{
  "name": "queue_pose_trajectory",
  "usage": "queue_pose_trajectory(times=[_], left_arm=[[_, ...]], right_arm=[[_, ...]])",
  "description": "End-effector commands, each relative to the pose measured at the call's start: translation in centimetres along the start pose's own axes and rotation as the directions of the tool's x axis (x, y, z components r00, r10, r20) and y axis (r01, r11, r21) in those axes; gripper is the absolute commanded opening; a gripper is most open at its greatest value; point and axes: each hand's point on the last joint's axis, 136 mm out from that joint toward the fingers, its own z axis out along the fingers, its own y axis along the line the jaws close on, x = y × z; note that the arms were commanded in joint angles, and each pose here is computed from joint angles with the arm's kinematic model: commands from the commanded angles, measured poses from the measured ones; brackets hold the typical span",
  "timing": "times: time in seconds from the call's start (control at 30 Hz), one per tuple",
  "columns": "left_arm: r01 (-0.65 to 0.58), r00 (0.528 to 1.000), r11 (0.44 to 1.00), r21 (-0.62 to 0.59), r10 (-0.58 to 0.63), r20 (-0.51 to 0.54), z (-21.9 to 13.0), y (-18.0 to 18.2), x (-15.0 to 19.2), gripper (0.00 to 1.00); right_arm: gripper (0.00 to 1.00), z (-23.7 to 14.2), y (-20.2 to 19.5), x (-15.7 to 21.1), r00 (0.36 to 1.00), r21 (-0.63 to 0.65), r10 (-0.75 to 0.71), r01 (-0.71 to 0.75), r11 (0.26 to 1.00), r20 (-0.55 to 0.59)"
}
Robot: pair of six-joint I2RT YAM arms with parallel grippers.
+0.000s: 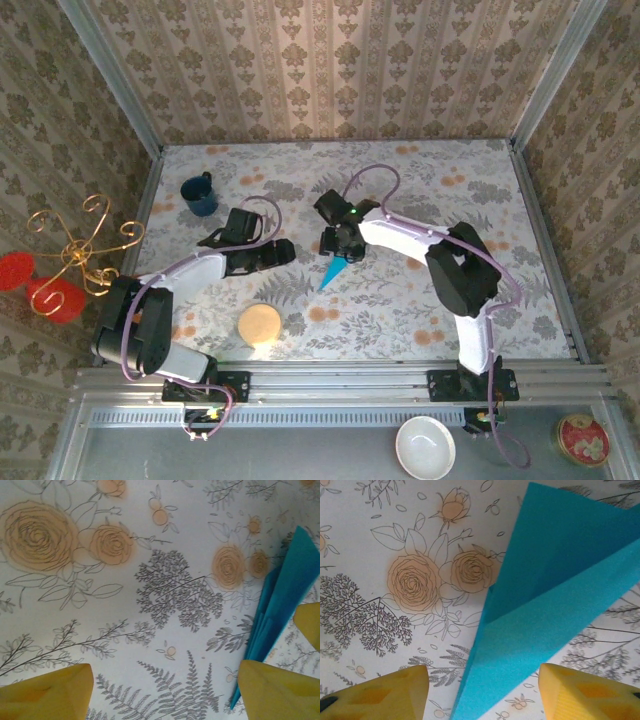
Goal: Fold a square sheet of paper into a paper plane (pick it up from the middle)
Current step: Move the paper plane to the top-center of the table.
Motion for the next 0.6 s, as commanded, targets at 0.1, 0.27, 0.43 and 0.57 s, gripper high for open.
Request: queue_pose_trajectory(times=[0.1, 0.27, 0.43, 0.57], left_arm=[[0.0, 1.0, 0.999, -0.038, 0.001, 0.02, 0.0, 1.2, 0.0, 0.82], [0.007, 1.0, 0.999, -0.04, -0.006, 0.02, 0.2, 1.4, 0.0, 0.84], [0.01, 1.0, 0.999, -0.031, -0.009, 0.017, 0.3, 1.2, -0.1, 0.85], [0.012, 1.0, 1.0, -0.025, -0.012, 0.011, 0.4, 1.1, -0.1, 0.85]], right_arm=[[0.62, 0.8, -1.7, -0.1, 1.0, 0.181, 0.01, -0.015, 0.983, 0.028], [0.6, 0.2, -2.8, -0.3, 0.998, 0.231, 0.006, -0.022, 0.973, 0.07], [0.59, 0.3, -3.1, -0.3, 0.998, 0.25, 0.007, -0.023, 0.968, 0.063], [0.57, 0.2, -3.5, -0.3, 0.998, 0.27, 0.009, -0.026, 0.962, 0.066]])
